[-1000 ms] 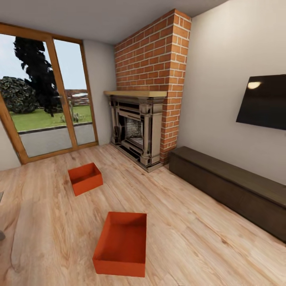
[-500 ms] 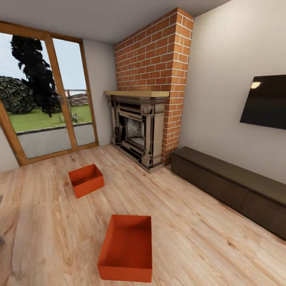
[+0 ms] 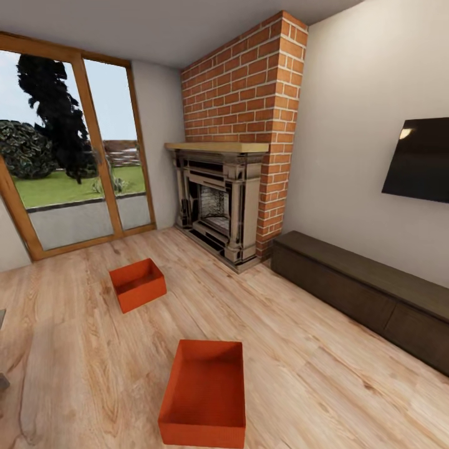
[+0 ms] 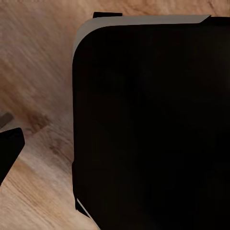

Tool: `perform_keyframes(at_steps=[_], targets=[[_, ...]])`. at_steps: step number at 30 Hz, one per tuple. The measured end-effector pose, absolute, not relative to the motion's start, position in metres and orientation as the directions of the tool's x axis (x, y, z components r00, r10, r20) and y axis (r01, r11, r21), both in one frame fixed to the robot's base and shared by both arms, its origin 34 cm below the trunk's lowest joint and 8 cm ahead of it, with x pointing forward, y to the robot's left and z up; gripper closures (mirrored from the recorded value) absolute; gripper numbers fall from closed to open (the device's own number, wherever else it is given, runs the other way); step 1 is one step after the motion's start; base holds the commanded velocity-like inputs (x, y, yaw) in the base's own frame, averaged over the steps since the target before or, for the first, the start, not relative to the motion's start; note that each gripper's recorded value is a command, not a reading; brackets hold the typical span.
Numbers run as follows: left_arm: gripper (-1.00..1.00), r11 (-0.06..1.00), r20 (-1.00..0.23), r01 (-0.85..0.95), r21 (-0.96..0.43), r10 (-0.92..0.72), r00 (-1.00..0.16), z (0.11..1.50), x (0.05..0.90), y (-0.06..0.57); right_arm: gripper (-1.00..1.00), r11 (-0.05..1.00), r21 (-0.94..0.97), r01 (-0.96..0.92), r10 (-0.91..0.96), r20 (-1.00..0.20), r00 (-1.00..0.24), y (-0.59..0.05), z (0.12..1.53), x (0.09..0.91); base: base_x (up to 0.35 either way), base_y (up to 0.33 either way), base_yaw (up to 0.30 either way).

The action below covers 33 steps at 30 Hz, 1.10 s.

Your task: Move the two storage containers from the living room to the garage. In the garage, place one container on the floor and stack the other container on top of it (either order is fine).

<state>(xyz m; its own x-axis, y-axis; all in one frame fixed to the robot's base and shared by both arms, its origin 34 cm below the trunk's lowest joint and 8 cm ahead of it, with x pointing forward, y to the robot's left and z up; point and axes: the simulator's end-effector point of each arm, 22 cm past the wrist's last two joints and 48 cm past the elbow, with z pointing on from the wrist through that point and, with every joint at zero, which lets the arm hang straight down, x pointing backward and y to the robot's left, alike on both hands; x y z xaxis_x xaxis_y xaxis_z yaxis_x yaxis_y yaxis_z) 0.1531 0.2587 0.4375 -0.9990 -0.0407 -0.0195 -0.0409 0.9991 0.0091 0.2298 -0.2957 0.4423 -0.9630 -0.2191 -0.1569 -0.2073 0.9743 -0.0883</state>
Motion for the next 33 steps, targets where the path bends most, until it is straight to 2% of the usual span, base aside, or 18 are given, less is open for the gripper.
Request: perform_keyframes(at_steps=[20,29,33], targets=[[-1.0,0.999,-0.018,-0.04,0.009,-0.04,-0.999,0.4376,0.1528,0.2587,-1.0,0.974,-0.087,-0.207,-0.219,-0.158,-0.963,-0.2946,0.4424,0.2302,0.3,0.0,0.0],[-1.0,0.999,-0.019,-0.04,0.009,-0.04,-0.999,0.4375,0.1531,0.2587,-1.0,0.974,-0.089,-0.207,-0.219,-0.156,-0.963,-0.2965,0.4423,0.2298,0.031,0.0,0.233],[-1.0,0.999,-0.018,-0.04,0.009,-0.04,-0.999,0.4375,0.153,0.2587,-1.0,0.974,-0.09,-0.207,-0.219,-0.157,-0.963,-0.2968,0.4424,0.2301,0.027,0.015,0.063]])
